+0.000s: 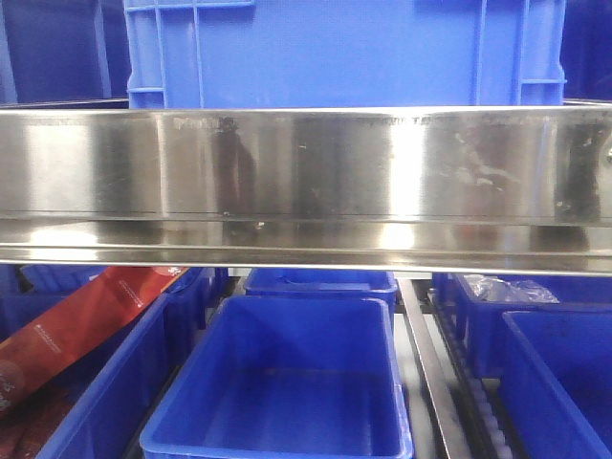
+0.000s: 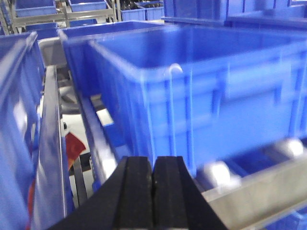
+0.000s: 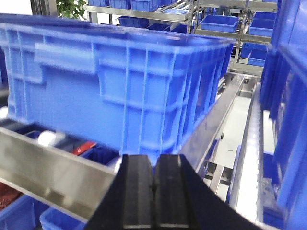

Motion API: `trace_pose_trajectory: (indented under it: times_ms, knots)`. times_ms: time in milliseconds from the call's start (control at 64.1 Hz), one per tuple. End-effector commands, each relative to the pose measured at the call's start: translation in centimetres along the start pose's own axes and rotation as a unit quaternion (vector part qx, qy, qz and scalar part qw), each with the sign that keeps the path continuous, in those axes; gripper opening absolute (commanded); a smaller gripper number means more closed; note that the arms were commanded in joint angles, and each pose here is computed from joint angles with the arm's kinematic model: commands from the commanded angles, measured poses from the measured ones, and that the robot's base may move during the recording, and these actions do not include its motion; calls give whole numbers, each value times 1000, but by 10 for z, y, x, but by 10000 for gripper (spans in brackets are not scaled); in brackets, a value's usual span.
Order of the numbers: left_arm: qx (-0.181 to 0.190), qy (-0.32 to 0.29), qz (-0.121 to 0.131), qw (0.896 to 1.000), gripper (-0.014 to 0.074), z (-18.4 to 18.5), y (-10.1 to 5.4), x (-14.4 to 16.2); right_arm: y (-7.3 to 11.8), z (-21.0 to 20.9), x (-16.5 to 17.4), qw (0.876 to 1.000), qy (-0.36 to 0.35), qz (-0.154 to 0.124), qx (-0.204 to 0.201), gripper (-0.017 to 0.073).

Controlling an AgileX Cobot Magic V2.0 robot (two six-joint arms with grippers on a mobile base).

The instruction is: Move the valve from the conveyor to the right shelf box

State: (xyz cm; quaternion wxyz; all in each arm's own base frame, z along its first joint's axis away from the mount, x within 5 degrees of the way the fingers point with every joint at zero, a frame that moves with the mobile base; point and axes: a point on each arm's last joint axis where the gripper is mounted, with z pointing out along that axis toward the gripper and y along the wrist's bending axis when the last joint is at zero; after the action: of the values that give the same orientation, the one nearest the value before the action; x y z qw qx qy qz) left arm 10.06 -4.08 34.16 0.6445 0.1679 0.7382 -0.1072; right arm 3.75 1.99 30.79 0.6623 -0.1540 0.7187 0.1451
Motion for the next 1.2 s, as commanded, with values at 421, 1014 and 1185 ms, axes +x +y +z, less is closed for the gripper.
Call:
trace_pose_trajectory:
  times_ms: [421,1014,1185]
  knots:
    - [-9,-83,-11,996,-111,-20,-2,39,-1,-2,15,1000,-6,-7,4,-162]
    - [-32,-82,-1,996,-111,-22,1,44,-1,-2,15,1000,-6,-7,4,-162]
    - [-109,-88,-5,990,-111,-33,9,67,-1,-2,15,1000,-6,-7,4,-162]
